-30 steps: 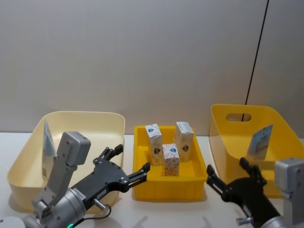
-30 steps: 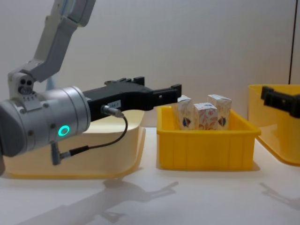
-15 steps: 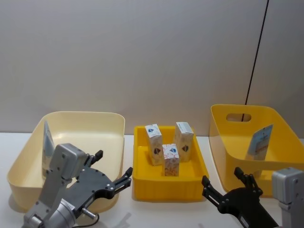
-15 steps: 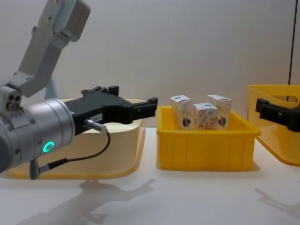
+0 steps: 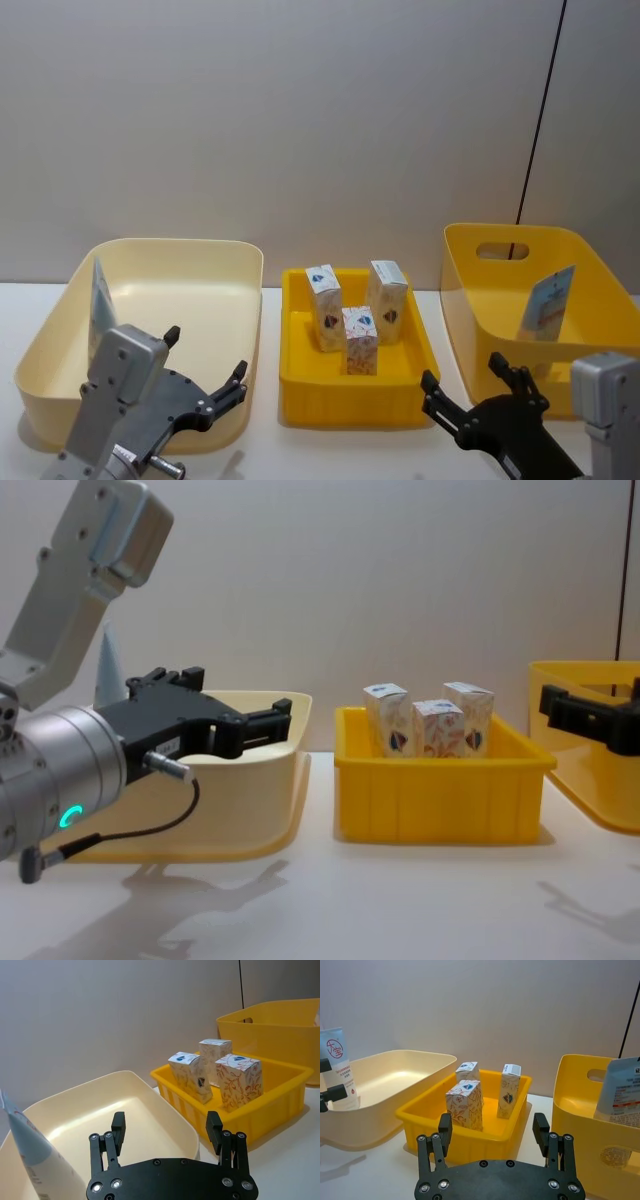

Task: Bimanual collaborative sorting of washing and personal care products

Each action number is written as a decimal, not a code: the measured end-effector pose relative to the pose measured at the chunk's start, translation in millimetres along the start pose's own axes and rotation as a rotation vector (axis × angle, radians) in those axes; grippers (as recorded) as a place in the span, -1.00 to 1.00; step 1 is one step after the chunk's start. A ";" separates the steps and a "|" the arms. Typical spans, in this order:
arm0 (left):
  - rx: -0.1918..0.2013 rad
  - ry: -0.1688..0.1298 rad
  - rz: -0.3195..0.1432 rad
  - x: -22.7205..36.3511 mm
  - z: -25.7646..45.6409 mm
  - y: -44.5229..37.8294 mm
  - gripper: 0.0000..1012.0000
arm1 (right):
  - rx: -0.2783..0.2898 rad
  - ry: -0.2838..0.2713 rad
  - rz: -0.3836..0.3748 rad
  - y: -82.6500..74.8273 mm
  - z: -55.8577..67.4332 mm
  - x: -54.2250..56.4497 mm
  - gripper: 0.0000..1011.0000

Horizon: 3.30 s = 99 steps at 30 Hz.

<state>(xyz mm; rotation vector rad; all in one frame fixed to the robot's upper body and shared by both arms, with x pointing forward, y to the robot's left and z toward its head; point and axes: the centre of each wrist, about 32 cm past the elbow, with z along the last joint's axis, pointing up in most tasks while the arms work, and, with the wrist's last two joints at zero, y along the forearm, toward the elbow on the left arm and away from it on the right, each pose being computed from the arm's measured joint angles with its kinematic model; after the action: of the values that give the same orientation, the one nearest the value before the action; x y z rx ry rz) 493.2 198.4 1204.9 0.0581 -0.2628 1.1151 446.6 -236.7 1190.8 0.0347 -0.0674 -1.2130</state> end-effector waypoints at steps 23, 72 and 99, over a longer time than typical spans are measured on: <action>0.001 -0.006 0.009 -0.7 0.0 1.1 0.98 | -0.016 0.033 0.035 38.1 3.5 -5.8 0.98; 0.001 -0.006 0.009 -0.6 -0.3 1.2 0.98 | -0.113 -0.007 -0.001 130.6 -7.4 -41.0 0.98; 0.001 -0.006 0.009 -0.6 -0.3 1.2 0.98 | -0.169 0.012 -0.052 144.6 -17.8 -48.6 0.35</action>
<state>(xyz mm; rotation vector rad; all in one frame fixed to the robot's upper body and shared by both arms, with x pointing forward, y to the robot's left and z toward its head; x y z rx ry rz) 492.0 198.4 1204.4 0.0611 -0.2676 1.1238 566.0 -140.8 1180.5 -0.1046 0.0475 -1.2669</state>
